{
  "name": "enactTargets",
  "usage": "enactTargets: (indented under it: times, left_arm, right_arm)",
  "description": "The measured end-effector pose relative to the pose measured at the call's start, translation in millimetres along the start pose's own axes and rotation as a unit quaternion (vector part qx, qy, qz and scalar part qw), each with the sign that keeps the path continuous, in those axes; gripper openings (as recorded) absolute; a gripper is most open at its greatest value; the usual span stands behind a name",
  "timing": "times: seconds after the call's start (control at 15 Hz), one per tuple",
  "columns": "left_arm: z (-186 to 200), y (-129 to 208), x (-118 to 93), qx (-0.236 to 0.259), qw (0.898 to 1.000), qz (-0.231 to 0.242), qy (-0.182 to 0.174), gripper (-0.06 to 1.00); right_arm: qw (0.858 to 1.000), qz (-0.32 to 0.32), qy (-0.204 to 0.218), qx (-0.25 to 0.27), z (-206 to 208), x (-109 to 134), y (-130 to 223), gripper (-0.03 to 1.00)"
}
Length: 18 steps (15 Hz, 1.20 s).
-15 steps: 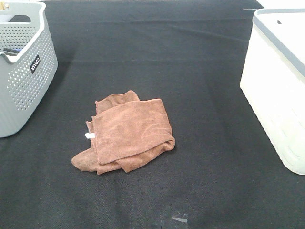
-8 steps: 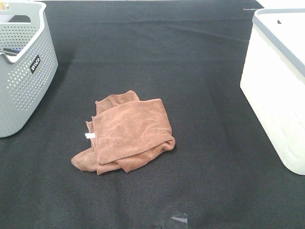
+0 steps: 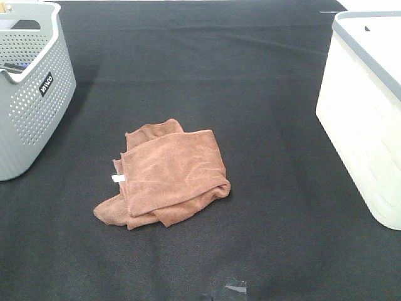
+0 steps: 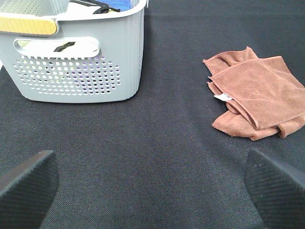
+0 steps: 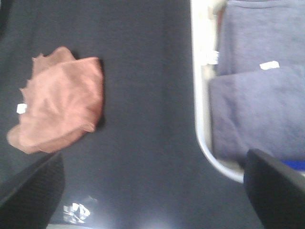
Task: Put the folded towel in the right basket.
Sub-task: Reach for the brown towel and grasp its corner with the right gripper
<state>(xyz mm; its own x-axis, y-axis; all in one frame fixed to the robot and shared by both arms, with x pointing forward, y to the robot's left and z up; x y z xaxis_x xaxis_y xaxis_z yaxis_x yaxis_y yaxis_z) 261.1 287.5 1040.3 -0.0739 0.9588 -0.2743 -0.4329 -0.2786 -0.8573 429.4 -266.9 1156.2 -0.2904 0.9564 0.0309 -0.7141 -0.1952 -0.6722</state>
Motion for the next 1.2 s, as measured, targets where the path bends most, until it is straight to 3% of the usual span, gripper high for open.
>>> enactTargets:
  times: [0.13, 0.2, 0.33, 0.47, 0.6, 0.73, 0.87, 1.2]
  left_arm:
    - [0, 0, 0, 0.0, 1.0, 0.0, 0.0, 0.99]
    - [0, 0, 0, 0.0, 1.0, 0.0, 0.0, 0.99]
    - [0, 0, 0, 0.0, 1.0, 0.0, 0.0, 0.99]
    - [0, 0, 0, 0.0, 1.0, 0.0, 0.0, 0.99]
    - [0, 0, 0, 0.0, 1.0, 0.0, 0.0, 0.99]
    - [0, 0, 0, 0.0, 1.0, 0.0, 0.0, 0.99]
    - [0, 0, 0, 0.0, 1.0, 0.0, 0.0, 0.99]
    - [0, 0, 0, 0.0, 1.0, 0.0, 0.0, 0.99]
  right_arm:
    - [0.999, -0.018, -0.04, 0.007, -19, 1, -26, 0.98]
    - [0.999, -0.018, -0.04, 0.007, -19, 1, -26, 0.98]
    - [0.996, -0.028, -0.088, 0.019, -59, 5, -55, 0.98]
    - [0.991, -0.009, -0.123, 0.046, -110, 29, -68, 0.97]
    - [0.982, 0.012, -0.16, 0.097, -181, 69, -61, 0.97]
    - [0.976, 0.02, -0.177, 0.126, -232, 93, -48, 0.97]
    - [0.97, 0.021, -0.187, 0.152, -286, 99, -29, 0.97]
    - [0.964, 0.027, -0.18, 0.197, -342, 97, 5, 0.97]
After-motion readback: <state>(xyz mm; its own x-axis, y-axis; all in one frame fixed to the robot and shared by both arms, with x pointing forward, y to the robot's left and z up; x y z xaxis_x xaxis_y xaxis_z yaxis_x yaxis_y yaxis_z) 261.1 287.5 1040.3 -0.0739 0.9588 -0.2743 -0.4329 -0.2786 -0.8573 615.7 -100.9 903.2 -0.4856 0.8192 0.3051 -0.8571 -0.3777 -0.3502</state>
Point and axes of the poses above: a point on each arm's last joint axis where the gripper is mounted, z pointing back along that axis away from the gripper, x along the wrist's bending axis when the last joint is at zero, y = z × x, the point moved 3 cm from there along -z, pointing out along that axis toward the gripper, and after that the axes turned 14 degrees about z, right-handed, at the moved point
